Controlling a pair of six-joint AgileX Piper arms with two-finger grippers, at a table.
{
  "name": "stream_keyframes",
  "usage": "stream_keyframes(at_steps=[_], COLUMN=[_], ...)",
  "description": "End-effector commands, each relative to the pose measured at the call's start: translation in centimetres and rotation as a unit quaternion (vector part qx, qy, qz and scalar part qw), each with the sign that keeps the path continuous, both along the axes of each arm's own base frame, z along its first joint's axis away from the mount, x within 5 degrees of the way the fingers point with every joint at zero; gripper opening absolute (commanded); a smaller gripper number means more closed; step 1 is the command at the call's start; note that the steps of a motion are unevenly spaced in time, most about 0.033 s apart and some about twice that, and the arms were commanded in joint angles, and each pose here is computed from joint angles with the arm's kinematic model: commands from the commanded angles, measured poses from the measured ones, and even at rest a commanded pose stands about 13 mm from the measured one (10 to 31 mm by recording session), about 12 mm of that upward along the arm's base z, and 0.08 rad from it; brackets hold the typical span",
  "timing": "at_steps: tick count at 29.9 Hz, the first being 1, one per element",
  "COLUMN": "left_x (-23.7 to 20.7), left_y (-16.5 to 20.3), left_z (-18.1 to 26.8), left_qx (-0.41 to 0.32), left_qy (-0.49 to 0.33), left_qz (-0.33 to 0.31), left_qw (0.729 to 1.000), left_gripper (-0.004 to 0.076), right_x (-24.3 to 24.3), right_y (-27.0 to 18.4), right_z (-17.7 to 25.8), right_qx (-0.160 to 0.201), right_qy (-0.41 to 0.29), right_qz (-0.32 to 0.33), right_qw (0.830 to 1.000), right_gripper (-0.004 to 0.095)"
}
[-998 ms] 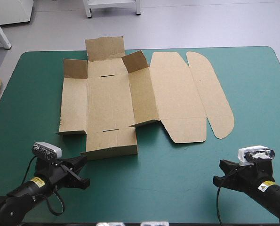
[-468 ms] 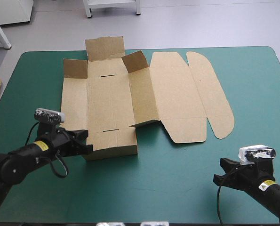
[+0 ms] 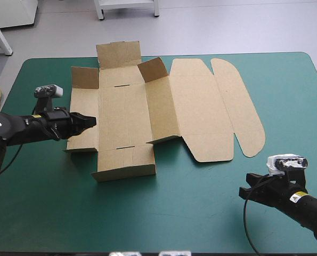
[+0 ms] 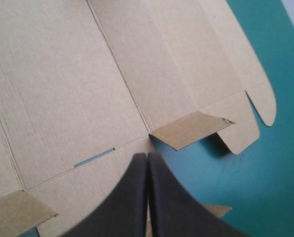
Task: Fold the box
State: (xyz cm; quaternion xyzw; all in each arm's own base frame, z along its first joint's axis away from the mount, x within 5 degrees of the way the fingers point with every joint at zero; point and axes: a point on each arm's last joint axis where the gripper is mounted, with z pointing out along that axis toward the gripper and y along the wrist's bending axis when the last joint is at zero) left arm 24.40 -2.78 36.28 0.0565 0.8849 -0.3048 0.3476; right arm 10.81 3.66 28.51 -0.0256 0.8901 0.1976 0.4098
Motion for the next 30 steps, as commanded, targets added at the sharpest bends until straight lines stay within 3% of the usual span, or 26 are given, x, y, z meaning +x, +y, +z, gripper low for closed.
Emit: stream_keyframes(at_steps=[1, 5, 17, 20, 27, 30], left_x=[1.4, 3.2, 8.3, 9.1, 9.6, 9.4], left_y=[2.5, 5.9, 9.4, 10.1, 11.5, 12.1], left_z=[1.2, -0.7, -8.0, -8.4, -7.1, -7.1], left_qx=[-0.088, -0.169, -0.194, -0.165, -0.066, -0.018], left_qy=[-0.018, 0.011, 0.109, 0.123, 0.146, 0.168], left_qz=[-0.007, -0.008, 0.014, 0.011, 0.019, 0.026], left_qw=[0.996, 0.986, 0.975, 0.979, 0.987, 0.985], left_gripper=[-0.0008, -0.0008, 0.0014, 0.0093, 0.0395, 0.0413], right_x=[1.4, 2.2, 3.0, 2.9, 2.8, 2.8], right_y=[0.0, 0.2, 0.6, 0.6, 0.7, 0.7], right_z=[1.6, 1.4, 1.0, 1.0, 1.0, 1.0], right_qx=[0.003, 0.003, 0.016, 0.016, 0.018, 0.018], right_qy=[-0.026, -0.015, -0.001, 0.004, 0.007, 0.007], right_qz=[-0.004, 0.006, 0.019, 0.022, 0.024, 0.024], right_qw=[1.0, 1.0, 1.0, 1.0, 1.0, 1.0], right_gripper=[-0.0013, -0.0013, -0.0013, -0.0013, -0.0013, -0.0013])
